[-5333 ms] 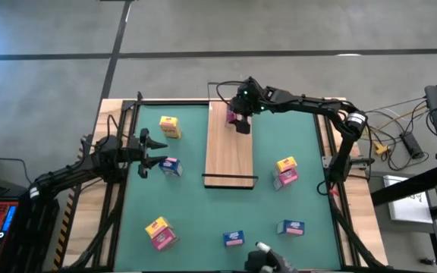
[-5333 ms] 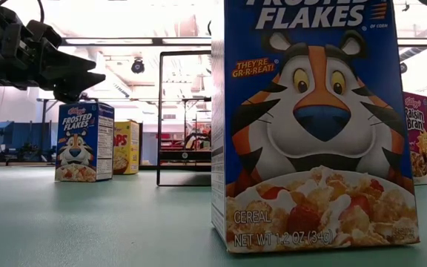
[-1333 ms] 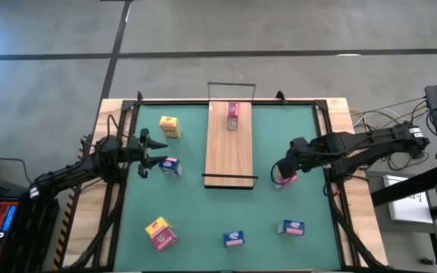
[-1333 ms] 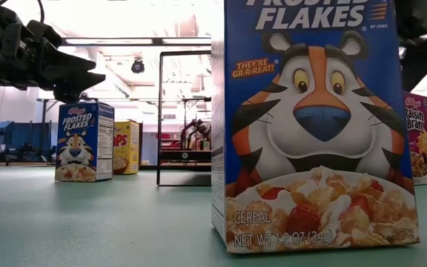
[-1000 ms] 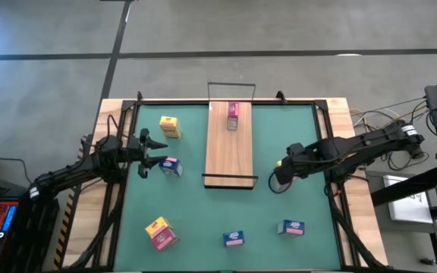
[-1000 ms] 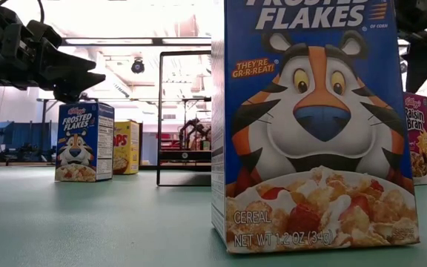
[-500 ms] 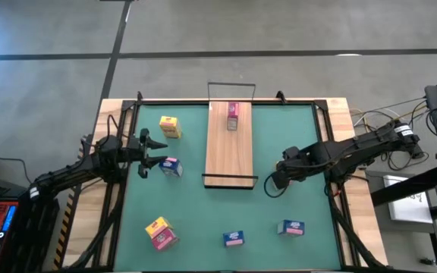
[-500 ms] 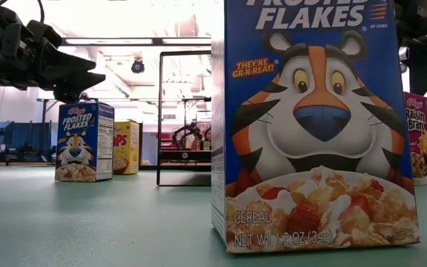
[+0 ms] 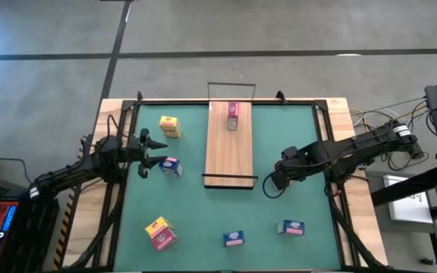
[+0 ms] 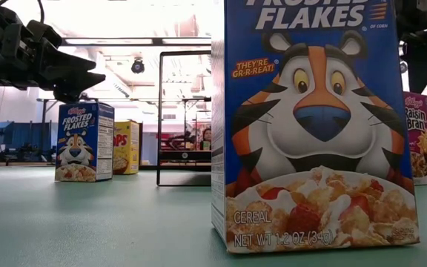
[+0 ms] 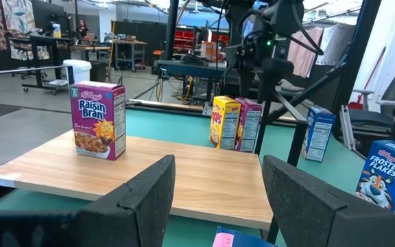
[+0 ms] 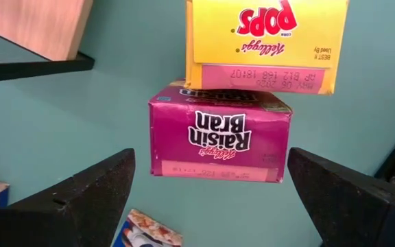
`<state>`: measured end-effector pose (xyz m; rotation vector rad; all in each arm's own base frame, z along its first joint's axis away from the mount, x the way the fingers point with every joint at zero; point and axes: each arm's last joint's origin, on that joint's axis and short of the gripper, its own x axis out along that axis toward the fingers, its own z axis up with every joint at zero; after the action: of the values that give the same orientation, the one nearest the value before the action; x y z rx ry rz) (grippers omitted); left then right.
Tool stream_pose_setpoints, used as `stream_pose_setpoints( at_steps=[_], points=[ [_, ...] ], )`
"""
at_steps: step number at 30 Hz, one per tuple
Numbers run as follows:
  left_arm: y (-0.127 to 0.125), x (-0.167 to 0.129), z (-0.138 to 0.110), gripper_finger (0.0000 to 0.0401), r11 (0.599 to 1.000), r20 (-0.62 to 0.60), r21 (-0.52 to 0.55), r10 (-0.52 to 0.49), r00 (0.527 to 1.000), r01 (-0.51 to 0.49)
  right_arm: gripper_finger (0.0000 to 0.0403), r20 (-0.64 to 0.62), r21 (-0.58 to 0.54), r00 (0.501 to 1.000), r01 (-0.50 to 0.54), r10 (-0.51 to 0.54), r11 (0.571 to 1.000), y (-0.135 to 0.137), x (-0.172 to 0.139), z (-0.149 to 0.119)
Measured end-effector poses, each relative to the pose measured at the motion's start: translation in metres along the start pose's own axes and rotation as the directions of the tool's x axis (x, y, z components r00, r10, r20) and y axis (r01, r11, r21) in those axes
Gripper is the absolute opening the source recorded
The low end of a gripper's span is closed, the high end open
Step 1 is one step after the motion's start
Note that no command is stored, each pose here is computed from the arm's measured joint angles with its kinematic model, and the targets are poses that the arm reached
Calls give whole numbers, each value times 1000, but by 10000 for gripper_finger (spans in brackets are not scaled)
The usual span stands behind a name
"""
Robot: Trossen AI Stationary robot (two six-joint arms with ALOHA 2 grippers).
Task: Stack cereal on shelf
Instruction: Put the right pink cereal box on the shelf
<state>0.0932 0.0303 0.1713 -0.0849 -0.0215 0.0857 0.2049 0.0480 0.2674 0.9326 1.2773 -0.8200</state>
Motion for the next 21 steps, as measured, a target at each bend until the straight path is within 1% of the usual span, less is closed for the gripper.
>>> stream_pose_setpoints(
  at_steps=[9,16,21],
  points=[
    [0,0,0,204,1000,0,0,0,1000,0,372,-5,1,1000,25,-25,1000,6,8,1],
    [0,0,0,204,1000,0,0,0,1000,0,373,-11,0,998,64,-64,998,11,18,2],
    [0,0,0,204,1000,0,0,0,1000,0,373,-6,-1,998,63,-63,998,13,23,2]
  ],
)
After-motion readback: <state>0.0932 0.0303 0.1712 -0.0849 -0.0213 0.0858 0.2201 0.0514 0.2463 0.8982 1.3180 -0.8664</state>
